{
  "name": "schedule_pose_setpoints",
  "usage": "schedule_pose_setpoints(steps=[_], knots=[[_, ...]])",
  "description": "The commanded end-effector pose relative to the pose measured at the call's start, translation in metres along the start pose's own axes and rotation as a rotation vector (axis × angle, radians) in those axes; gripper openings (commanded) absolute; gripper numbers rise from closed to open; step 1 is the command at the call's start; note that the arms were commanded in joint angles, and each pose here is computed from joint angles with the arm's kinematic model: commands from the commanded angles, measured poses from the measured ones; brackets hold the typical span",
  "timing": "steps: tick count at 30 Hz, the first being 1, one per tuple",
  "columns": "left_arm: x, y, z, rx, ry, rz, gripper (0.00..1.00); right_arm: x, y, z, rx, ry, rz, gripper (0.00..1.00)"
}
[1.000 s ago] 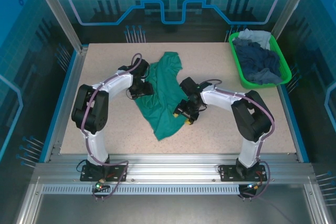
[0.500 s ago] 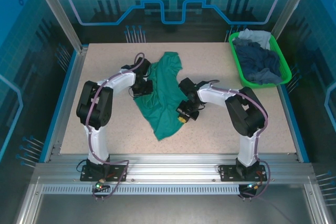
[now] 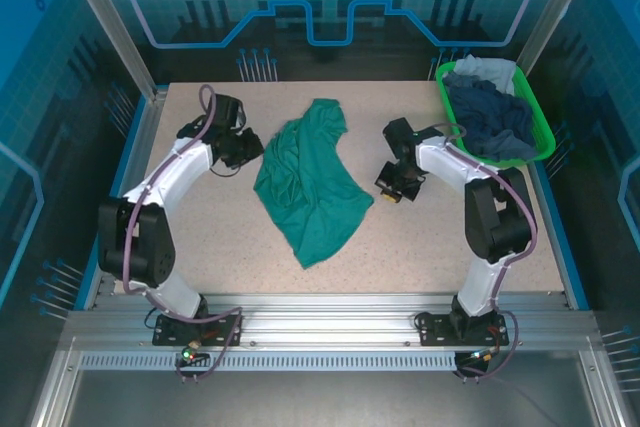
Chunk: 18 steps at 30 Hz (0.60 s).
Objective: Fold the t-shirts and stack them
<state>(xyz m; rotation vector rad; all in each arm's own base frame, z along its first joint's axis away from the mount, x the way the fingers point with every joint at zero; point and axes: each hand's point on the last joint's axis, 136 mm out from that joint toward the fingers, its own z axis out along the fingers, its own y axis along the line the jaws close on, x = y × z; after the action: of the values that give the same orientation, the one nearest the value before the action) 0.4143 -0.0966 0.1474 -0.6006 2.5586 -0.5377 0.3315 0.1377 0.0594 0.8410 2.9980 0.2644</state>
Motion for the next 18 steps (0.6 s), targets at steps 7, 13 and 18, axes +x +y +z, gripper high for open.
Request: schedule_pose_setpoints(steps=[7, 13, 18], knots=[[0.048, -0.012, 0.061, -0.113, 0.182, 0.185, 0.5, 0.036, 0.027, -0.013, -0.011, 0.03, -0.12, 0.32], [0.038, -0.002, 0.086, -0.234, 0.188, 0.235, 0.51, 0.06, 0.041, 0.004, -0.039, 0.096, -0.106, 0.46], [0.039, 0.002, 0.103, -0.261, 0.216, 0.244, 0.5, 0.063, 0.043, 0.013, -0.033, 0.124, -0.08, 0.5]])
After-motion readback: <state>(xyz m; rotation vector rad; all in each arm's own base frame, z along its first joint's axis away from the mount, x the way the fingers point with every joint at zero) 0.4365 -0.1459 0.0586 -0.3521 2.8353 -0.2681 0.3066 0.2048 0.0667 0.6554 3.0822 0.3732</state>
